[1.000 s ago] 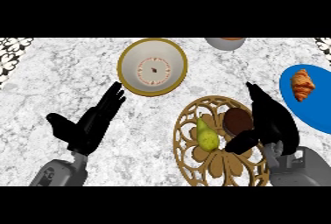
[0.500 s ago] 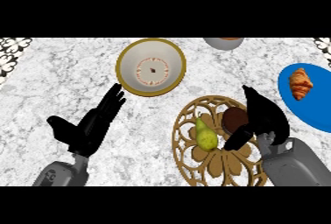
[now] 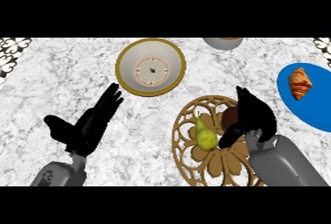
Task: Pick the cupcake from the placemat and place it in the bowl
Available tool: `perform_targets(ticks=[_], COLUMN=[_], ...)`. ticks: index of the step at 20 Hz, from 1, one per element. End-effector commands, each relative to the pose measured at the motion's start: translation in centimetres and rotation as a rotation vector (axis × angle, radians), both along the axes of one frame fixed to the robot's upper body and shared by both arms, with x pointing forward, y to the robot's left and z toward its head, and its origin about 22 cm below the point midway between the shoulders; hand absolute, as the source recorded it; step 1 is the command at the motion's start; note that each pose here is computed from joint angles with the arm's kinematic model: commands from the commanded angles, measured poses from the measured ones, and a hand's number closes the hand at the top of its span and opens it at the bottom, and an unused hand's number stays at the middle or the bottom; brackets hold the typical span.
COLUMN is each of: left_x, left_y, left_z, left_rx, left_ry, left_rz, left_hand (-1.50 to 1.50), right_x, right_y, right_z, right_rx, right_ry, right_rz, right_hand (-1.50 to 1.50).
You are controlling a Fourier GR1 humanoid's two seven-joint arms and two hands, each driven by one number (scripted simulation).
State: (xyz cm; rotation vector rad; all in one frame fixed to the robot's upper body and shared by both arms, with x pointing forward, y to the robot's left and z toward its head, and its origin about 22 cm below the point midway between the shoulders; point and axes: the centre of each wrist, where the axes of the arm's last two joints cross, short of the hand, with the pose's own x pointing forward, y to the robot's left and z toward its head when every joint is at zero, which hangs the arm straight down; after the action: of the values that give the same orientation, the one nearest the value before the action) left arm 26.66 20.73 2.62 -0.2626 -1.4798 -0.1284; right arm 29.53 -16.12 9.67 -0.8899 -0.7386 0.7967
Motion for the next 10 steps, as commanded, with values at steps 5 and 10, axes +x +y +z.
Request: perform_targets(ticks=[5, 10], left_x=[0.7, -0.9], left_y=[-1.8, 1.1], left_z=[0.3, -0.5], left_rx=[-0.029, 0.002], left_ry=[0.006, -0.009], left_rz=[-0.002, -0.006], left_hand=[0.0, 0.0], right_x=[0.1, 0.1], right_y=[0.3, 0.7], right_z=[-1.4, -1.0], right_rx=[-0.096, -0.099], right_ry=[0.097, 0.073], right_rz=[-0.128, -0.155], right_hand=[-1.5, -1.5])
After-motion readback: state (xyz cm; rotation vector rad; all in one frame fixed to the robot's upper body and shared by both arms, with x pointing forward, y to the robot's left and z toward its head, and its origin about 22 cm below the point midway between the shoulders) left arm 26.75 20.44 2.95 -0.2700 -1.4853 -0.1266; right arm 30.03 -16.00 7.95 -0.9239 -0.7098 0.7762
